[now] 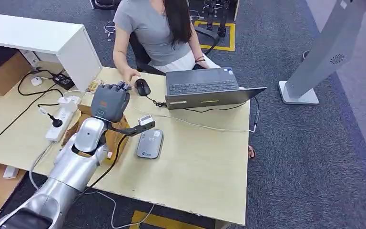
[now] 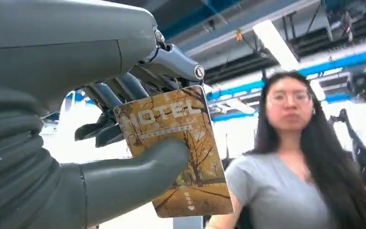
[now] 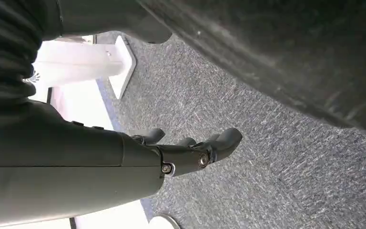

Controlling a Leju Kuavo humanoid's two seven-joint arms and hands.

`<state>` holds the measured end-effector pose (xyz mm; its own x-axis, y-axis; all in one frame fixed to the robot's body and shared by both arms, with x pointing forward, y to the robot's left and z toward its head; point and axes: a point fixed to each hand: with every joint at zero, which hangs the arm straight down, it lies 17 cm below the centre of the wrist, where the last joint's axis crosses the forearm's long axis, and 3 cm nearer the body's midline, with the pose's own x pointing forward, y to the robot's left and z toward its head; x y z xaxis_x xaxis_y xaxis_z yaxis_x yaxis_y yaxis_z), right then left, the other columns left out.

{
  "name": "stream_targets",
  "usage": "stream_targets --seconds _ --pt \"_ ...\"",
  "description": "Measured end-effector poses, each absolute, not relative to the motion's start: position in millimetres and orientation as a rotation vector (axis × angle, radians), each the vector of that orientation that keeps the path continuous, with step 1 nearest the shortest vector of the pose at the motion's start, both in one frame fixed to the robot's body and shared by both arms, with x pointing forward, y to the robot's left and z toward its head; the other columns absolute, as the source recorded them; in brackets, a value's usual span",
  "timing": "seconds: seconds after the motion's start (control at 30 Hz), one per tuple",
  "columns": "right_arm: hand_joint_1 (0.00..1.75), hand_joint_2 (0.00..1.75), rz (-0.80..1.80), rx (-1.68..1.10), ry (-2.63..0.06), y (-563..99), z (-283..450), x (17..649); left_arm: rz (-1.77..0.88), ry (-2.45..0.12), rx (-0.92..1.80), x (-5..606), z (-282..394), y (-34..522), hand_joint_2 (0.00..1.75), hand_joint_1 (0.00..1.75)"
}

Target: Pass the card to the sensor for recognition and then transmit it.

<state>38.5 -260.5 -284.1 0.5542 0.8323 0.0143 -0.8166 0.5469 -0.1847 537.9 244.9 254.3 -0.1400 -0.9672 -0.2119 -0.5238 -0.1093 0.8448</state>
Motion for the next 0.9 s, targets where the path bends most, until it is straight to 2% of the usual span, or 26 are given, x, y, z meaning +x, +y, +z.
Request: stream_targets --seconds 0.33,0.57,0.6,0.9 --pt "0.00 1.75 0.986 -0.164 -0.104 -260.7 -284.1 38.5 -1.141 -1.659 1.770 551.5 301.2 283.6 1.75 1.75" --pt "0.00 1.75 0.985 -0.165 -0.105 -260.8 -284.1 38.8 -1.117 -1.649 1.781 553.8 307.7 294.8 1.75 1.75" --pt "0.00 1.75 0.985 -0.165 -0.105 -260.9 -284.1 38.8 -1.110 -1.651 1.773 554.0 307.7 295.8 1.75 0.00" --pt "0.00 1.75 0.975 -0.167 -0.105 -261.4 -284.1 39.1 -1.090 -1.648 1.742 555.7 307.0 301.7 1.75 0.00"
